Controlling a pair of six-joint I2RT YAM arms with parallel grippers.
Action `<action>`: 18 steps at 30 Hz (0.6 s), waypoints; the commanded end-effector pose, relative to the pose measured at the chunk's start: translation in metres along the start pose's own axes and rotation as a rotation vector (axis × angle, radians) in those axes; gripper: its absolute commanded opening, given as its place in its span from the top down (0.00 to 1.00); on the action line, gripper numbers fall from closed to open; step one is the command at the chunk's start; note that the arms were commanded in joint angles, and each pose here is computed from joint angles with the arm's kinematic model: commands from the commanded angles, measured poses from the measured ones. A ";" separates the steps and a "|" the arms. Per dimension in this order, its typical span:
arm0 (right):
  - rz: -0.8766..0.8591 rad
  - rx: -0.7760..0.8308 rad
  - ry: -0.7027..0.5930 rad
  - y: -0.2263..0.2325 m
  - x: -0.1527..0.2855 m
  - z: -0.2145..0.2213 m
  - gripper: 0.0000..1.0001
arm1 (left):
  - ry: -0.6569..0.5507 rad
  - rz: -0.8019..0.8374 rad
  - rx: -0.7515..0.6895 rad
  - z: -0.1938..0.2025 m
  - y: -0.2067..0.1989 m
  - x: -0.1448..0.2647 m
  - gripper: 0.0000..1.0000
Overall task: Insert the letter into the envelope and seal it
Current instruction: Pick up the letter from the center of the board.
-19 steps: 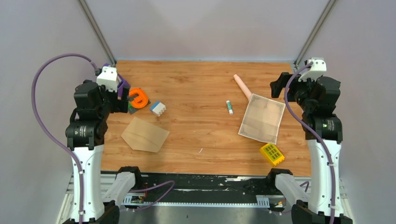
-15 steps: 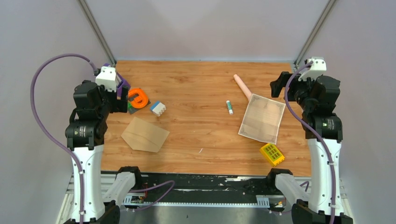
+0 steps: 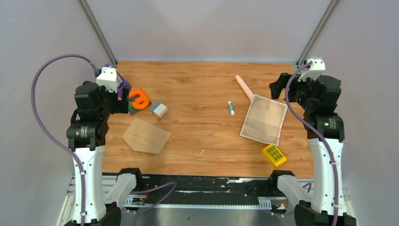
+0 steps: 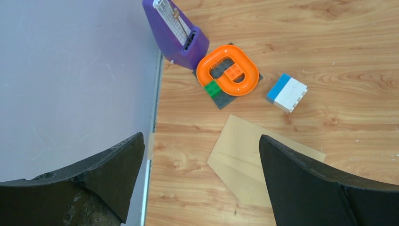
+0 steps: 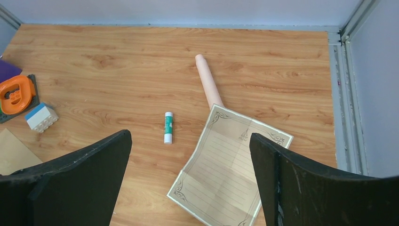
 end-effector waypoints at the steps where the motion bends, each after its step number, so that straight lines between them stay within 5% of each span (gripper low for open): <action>1: -0.083 0.041 -0.014 0.012 0.004 -0.003 0.00 | -0.016 -0.014 0.021 -0.003 0.002 -0.002 0.00; 18: -0.267 0.132 0.046 0.029 0.000 0.025 0.02 | -0.001 0.126 -0.049 0.013 -0.020 -0.015 0.00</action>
Point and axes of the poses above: each gripper's point midway between its finger pads, its own x axis back along the fingers, its own y axis along the line the jaws close on, z = x × y, the point moved 3 cm from there along x, back along the fingers, and after that the axes turned 5 degrees about -x, right-handed, at the moved point
